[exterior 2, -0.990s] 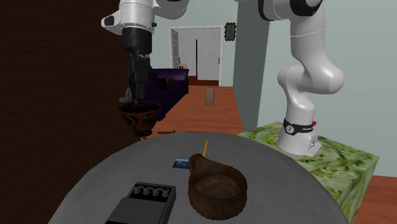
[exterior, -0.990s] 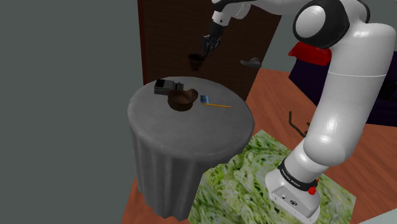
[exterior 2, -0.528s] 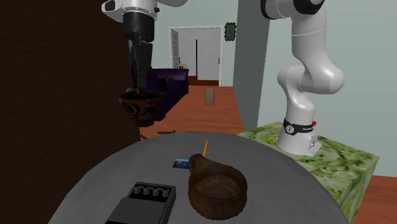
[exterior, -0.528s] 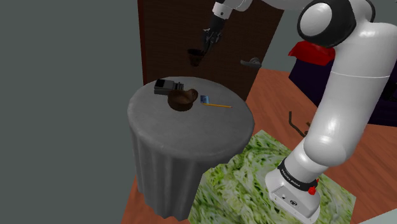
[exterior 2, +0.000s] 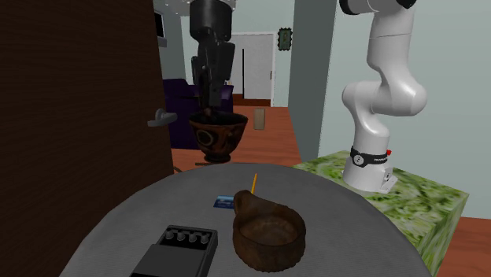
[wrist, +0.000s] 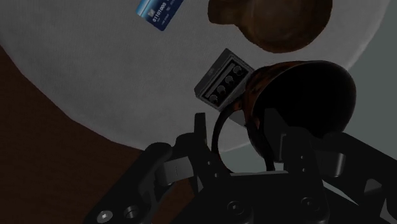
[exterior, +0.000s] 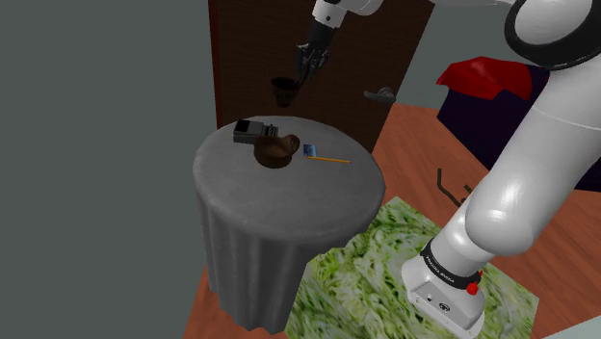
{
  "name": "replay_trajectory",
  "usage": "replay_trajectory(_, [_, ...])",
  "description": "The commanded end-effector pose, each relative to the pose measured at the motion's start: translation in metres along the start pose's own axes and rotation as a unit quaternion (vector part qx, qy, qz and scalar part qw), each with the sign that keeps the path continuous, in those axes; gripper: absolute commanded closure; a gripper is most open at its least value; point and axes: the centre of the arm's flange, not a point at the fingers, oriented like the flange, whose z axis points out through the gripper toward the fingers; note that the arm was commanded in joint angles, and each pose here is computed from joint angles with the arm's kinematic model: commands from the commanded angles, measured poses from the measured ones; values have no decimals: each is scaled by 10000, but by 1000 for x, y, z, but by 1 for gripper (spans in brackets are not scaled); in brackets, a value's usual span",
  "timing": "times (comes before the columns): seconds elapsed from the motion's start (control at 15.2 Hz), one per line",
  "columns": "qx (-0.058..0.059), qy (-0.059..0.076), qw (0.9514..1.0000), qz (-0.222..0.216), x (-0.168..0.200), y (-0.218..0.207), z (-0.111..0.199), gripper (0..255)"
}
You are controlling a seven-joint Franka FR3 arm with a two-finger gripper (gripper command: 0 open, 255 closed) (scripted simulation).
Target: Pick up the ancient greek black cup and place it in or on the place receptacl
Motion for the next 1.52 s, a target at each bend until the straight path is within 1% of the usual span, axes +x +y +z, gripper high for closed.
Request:
replay_trajectory(0.0, [-1, 2, 10000, 5, -10, -25, 0, 255])
replay_trajectory(0.2, [-1, 2, 10000, 5, -28, -64, -1, 255])
replay_trajectory(1.32, [-1, 2, 10000, 5, -41, -50, 88, 255])
replay_trajectory(1.45, [-1, 2, 10000, 5, -41, -50, 88, 255])
